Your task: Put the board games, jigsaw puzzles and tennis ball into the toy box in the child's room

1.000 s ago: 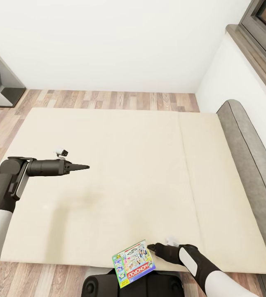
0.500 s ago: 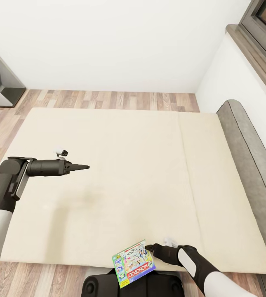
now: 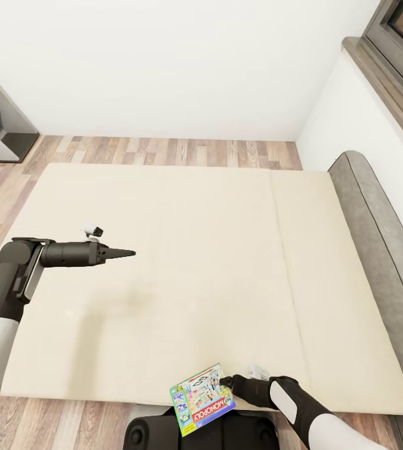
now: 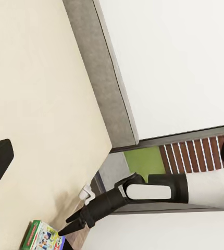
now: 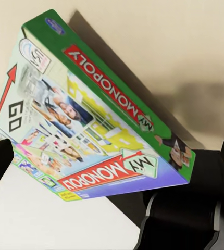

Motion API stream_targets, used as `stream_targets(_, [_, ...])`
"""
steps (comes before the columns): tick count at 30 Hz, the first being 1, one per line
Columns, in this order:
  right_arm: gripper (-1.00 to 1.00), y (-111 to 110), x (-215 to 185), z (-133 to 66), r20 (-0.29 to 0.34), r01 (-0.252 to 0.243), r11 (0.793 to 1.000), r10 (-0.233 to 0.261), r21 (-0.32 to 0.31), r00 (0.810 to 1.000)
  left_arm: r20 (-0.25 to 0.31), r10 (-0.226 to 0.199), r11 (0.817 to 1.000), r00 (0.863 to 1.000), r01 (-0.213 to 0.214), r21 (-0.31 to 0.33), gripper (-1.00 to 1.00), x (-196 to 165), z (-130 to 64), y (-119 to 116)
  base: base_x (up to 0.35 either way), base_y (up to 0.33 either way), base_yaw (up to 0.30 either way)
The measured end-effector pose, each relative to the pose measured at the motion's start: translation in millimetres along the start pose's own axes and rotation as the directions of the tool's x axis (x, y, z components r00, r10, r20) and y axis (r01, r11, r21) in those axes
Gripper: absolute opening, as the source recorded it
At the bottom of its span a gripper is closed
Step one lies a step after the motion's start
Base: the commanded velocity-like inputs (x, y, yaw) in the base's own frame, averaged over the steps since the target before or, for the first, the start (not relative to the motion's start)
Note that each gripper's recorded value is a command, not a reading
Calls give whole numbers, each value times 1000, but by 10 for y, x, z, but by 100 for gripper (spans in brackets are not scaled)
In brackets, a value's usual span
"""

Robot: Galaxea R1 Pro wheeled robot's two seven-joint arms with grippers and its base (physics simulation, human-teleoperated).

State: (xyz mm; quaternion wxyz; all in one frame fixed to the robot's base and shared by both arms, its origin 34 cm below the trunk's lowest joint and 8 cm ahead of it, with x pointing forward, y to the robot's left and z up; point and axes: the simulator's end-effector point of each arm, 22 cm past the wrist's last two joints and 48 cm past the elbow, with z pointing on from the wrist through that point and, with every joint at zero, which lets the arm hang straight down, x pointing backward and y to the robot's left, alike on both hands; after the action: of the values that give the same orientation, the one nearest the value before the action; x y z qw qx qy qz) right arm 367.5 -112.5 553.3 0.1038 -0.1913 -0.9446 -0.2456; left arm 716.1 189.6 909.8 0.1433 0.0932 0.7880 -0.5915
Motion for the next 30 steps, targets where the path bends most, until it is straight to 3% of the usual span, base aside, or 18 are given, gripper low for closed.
stream_targets(12, [100,-5,19,5,-3,-3,1000,3,1,1000,0,0,1000,1000,0,0,100,1,0,1,0,0,0])
stream_targets(30, [100,-202,245,29,-39,-25,999,27,40,999,0,0,1000,1000,0,0,100,2,0,1,0,0,0])
